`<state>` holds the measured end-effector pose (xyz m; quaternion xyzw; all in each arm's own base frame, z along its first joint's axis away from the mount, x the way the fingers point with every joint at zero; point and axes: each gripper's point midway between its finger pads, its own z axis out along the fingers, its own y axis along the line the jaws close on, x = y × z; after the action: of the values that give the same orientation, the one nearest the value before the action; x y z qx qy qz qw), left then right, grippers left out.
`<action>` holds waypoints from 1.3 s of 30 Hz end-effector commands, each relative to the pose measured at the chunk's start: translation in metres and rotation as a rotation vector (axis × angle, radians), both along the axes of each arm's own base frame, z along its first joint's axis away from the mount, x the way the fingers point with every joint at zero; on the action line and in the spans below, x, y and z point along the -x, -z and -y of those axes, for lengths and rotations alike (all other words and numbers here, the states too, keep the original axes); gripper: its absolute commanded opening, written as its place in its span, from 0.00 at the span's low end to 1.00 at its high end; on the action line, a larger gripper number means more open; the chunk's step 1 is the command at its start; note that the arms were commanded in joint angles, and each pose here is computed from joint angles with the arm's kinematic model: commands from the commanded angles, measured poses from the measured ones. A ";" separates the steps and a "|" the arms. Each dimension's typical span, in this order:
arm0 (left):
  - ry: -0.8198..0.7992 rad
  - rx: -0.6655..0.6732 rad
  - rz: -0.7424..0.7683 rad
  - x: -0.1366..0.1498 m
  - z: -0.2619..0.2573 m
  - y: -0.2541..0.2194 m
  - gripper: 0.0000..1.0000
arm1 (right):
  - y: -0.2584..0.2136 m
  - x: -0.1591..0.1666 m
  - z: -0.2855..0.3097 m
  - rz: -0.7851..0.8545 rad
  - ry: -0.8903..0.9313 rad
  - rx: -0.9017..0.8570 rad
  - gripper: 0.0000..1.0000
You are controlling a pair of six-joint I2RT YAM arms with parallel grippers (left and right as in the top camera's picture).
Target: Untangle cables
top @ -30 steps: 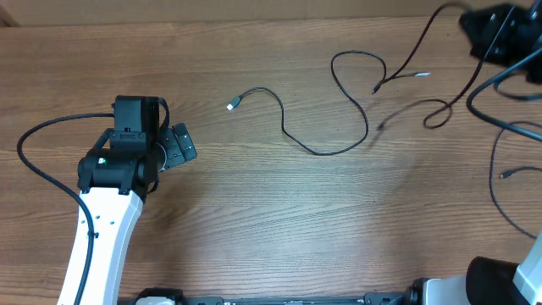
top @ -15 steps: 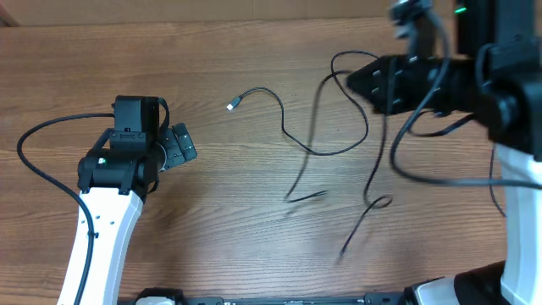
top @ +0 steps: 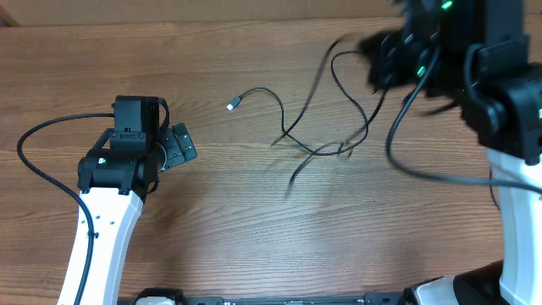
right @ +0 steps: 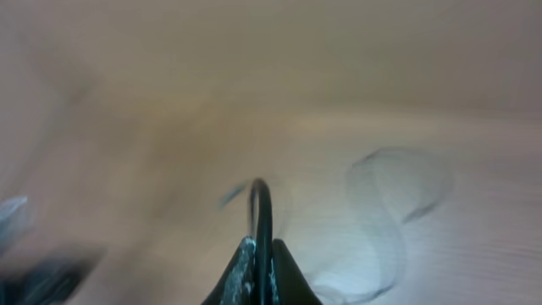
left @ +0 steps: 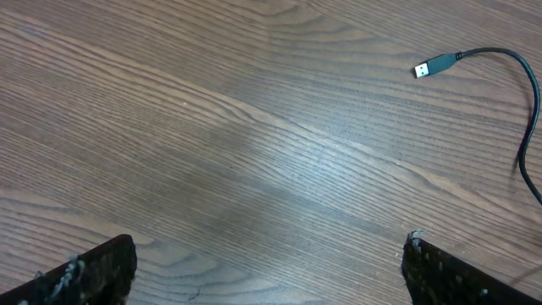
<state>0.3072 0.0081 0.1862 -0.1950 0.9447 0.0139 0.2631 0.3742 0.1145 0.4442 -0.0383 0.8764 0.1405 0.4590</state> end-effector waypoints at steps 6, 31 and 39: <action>-0.018 0.011 -0.004 0.000 -0.001 0.002 1.00 | -0.075 -0.096 0.213 0.437 0.675 0.188 0.04; -0.018 0.011 -0.004 0.000 -0.001 0.002 1.00 | 0.326 -0.276 0.311 -0.100 0.635 0.000 0.13; -0.018 0.011 -0.004 0.000 -0.001 0.002 1.00 | 0.270 -0.266 0.310 -0.047 0.638 -0.002 1.00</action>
<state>0.3073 0.0081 0.1856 -0.1949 0.9450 0.0142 0.2621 0.6437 -0.1923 0.1049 0.2419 0.8782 -0.0099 0.4124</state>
